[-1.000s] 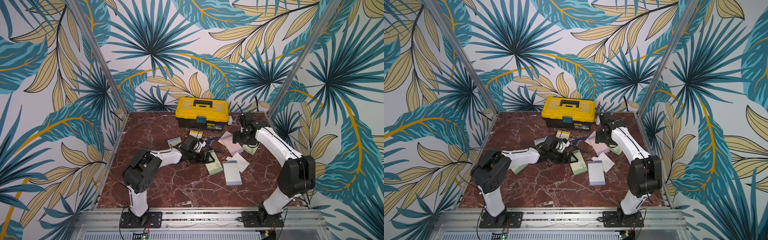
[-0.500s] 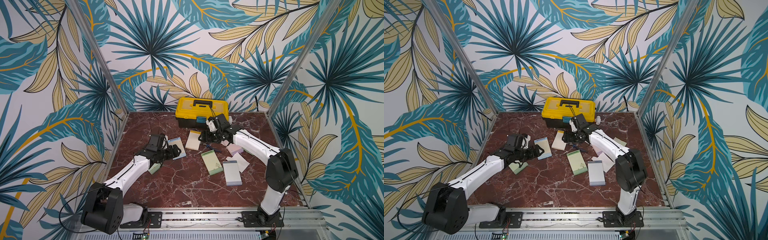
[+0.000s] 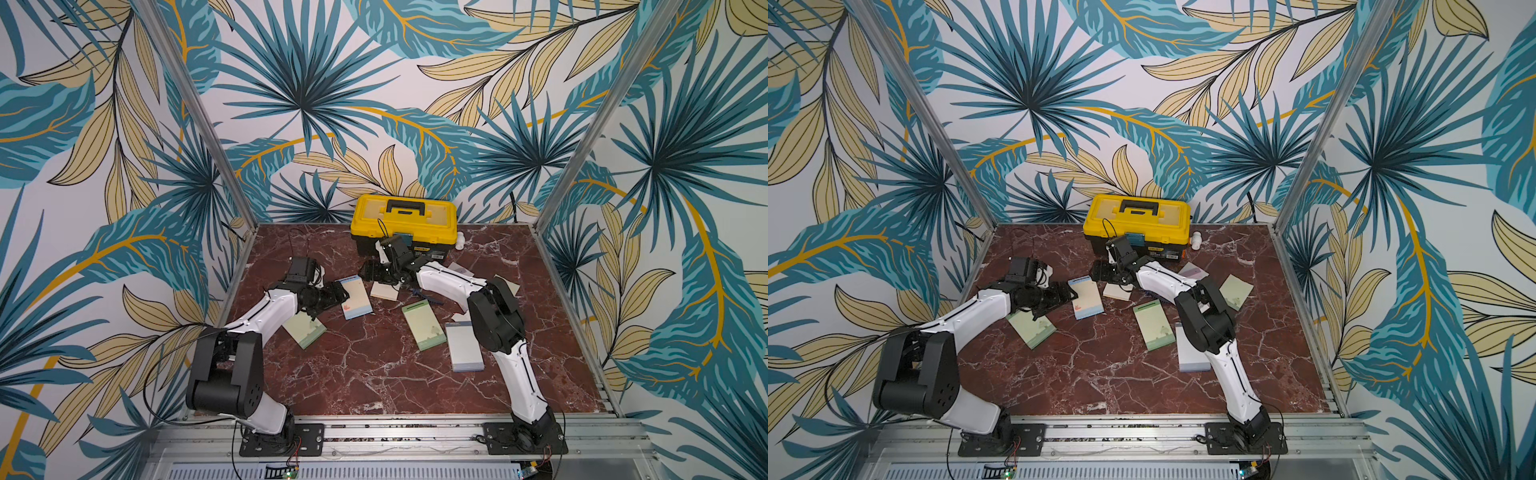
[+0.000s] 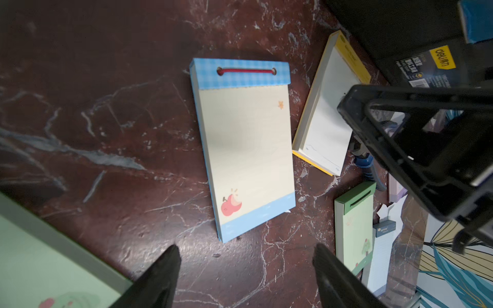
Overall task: Tear off pages from different memo pads
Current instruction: Move the distractor to the center of the board.
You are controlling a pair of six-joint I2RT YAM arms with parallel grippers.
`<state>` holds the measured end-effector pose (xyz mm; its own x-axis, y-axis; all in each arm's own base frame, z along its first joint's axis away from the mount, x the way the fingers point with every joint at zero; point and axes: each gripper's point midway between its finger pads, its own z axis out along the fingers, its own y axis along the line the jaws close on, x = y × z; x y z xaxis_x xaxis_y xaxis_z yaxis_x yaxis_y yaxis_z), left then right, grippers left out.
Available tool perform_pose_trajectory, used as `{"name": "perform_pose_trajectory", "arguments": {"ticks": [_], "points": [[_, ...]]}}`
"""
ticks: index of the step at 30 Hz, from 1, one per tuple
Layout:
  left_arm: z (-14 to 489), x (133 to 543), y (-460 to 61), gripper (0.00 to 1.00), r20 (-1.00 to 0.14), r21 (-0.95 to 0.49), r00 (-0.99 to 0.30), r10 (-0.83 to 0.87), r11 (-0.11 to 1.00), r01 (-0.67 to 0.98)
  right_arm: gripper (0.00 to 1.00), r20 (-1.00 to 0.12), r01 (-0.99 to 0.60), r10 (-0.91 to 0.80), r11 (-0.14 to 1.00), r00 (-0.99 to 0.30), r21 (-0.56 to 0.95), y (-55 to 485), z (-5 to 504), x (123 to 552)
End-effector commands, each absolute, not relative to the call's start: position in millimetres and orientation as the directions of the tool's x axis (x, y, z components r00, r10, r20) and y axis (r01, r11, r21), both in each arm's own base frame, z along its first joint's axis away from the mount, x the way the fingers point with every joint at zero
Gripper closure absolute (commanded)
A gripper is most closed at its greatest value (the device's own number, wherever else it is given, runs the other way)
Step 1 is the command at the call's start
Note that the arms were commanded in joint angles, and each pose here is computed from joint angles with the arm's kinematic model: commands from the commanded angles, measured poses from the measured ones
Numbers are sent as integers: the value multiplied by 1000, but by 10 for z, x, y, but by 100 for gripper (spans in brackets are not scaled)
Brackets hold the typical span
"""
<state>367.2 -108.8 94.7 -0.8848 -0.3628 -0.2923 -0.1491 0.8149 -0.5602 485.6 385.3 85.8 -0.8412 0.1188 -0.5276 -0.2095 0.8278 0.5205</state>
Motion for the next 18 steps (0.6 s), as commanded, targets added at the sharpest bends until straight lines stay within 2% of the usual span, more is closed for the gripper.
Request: {"name": "perform_pose_trajectory", "arguments": {"ticks": [1, 4, 8, 13, 18], "points": [[1086, 3841, -1198, 21, -341, -608, -882, -324, 792, -56, 14, -621, -120, 190, 899, -760, 421, 3593, 986, 5118], [1108, 3908, -1239, 24, -352, -628, -877, -327, 777, -38, 13, -626, -30, 169, 955, -761, 294, 3340, 916, 5157], [1148, 3953, -1278, 24, -361, -640, -874, -326, 768, -22, 13, -626, -21, 97, 984, -774, 177, 3251, 826, 5248], [1158, 3940, -1329, 25, -355, -650, -879, -318, 760, -12, 12, -618, -45, 64, 986, -784, 159, 3235, 642, 5356], [1136, 3875, -1351, 25, -353, -652, -883, -309, 758, -5, 13, -606, -141, -32, 981, -795, 133, 3214, 418, 5417]]}}
